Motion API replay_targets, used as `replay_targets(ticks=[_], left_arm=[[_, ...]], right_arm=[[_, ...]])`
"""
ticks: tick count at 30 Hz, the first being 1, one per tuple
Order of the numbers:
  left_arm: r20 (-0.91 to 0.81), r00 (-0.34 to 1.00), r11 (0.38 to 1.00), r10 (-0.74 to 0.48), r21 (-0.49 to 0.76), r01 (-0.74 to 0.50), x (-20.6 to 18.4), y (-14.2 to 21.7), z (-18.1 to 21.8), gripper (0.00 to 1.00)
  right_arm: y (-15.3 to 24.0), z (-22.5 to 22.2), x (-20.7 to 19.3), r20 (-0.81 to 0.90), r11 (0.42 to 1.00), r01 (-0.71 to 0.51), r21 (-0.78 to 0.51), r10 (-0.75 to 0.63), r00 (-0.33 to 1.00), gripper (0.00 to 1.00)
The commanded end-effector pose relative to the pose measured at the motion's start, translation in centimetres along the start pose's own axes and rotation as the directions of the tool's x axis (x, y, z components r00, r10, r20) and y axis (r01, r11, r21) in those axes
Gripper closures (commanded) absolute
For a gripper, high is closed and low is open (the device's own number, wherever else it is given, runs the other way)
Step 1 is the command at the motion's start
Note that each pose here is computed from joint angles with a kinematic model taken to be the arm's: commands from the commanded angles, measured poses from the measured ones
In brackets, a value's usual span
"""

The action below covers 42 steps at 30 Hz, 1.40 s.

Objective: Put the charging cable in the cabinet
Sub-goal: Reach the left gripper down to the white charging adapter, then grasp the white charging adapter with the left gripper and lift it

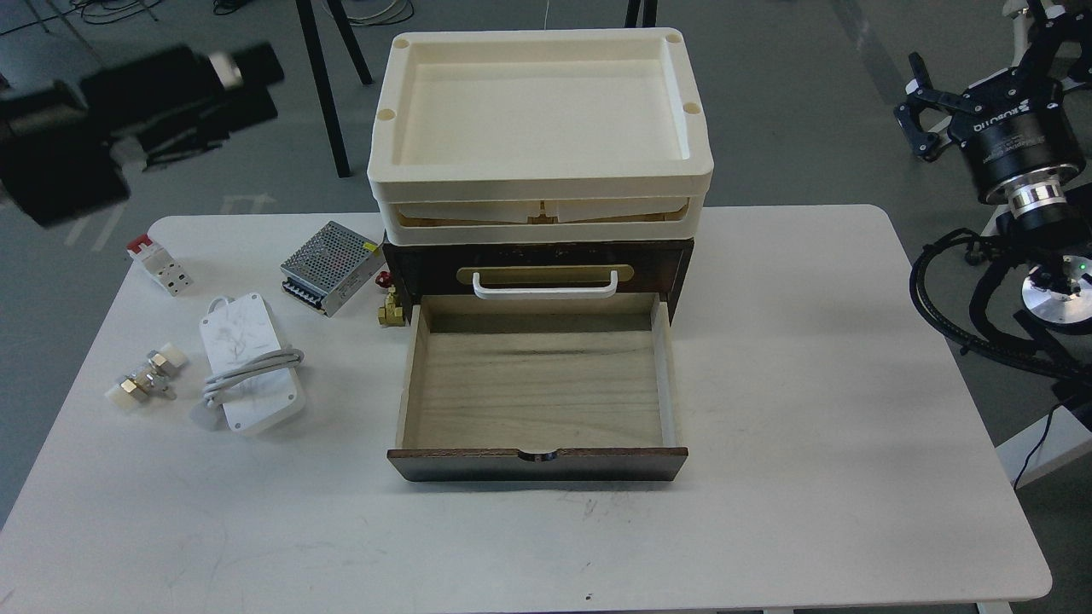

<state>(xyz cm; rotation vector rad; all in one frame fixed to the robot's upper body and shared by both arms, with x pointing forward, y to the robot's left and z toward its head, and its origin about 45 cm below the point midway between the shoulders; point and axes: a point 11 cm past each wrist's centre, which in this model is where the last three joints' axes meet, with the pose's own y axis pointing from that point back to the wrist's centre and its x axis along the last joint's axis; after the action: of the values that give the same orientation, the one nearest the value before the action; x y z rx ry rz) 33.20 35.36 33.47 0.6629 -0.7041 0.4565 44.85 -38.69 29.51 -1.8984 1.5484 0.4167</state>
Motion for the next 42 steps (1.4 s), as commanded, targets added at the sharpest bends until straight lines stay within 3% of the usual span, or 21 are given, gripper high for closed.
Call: replay_targets(ticks=[1, 7, 14, 21, 24, 27, 30, 33, 38, 42], left_arm=[[0.413, 0.791, 0.849, -0.451, 0.471, 0.239, -5.6, 1.9, -9.1, 0.01], [0.395, 0.778, 0.806, -0.49, 0.546, 0.23, -8.2, 2.3, -14.4, 0.02], [0.345, 0.786, 0.796, -0.513, 0.535, 0.285, -12.6, -1.0, -17.0, 0.03], [0.343, 0.781, 0.792, -0.522, 0.533, 0.296, -13.5, -1.4, -17.4, 0.08], [0.335, 0.789, 0.794, -0.516, 0.533, 0.293, -13.9, -2.2, -17.8, 0.22], [0.314, 0.795, 0.78, -0.52, 0.554, 0.292, -14.2, -2.4, -18.7, 0.49], [0.32, 0.793, 0.779, -0.518, 0.559, 0.283, -14.1, -2.2, -19.0, 0.6], [0.346, 0.773, 0.78, -0.532, 0.555, 0.288, -14.6, -2.2, -19.0, 0.97], [0.356, 0.765, 0.781, -0.537, 0.551, 0.293, -14.9, -2.1, -19.0, 1.0], [0.444, 0.757, 0.822, -0.479, 0.53, 0.209, -11.7, -2.2, -18.1, 1.0]], right_arm=[[0.3, 0.3, 0.2, 0.001, 1.0, -0.004, -0.006, 0.004, 1.0, 0.0], [0.2, 0.4, -0.1, 0.009, 1.0, 0.004, -0.008, -0.004, 1.0, 0.0], [0.4, 0.4, 0.2, 0.002, 1.0, -0.005, -0.009, 0.005, 1.0, 0.0], [0.8, 0.5, 0.6, -0.001, 1.0, -0.017, -0.015, 0.017, 1.0, 0.0], [0.9, 0.5, 0.7, 0.0, 1.0, -0.02, -0.016, 0.02, 1.0, 0.0], [0.9, 0.5, 0.7, 0.0, 1.0, -0.02, -0.015, 0.02, 1.0, 0.0], [1.0, 0.5, 0.7, 0.0, 1.0, -0.021, -0.015, 0.021, 1.0, 0.0], [1.1, 0.5, 0.9, -0.001, 1.0, -0.025, -0.015, 0.025, 1.0, 0.0], [1.4, 0.7, 1.3, -0.003, 0.999, -0.039, -0.018, 0.039, 0.999, 0.0], [1.8, 0.9, 1.7, -0.003, 0.998, -0.05, -0.025, 0.049, 0.999, 0.0]])
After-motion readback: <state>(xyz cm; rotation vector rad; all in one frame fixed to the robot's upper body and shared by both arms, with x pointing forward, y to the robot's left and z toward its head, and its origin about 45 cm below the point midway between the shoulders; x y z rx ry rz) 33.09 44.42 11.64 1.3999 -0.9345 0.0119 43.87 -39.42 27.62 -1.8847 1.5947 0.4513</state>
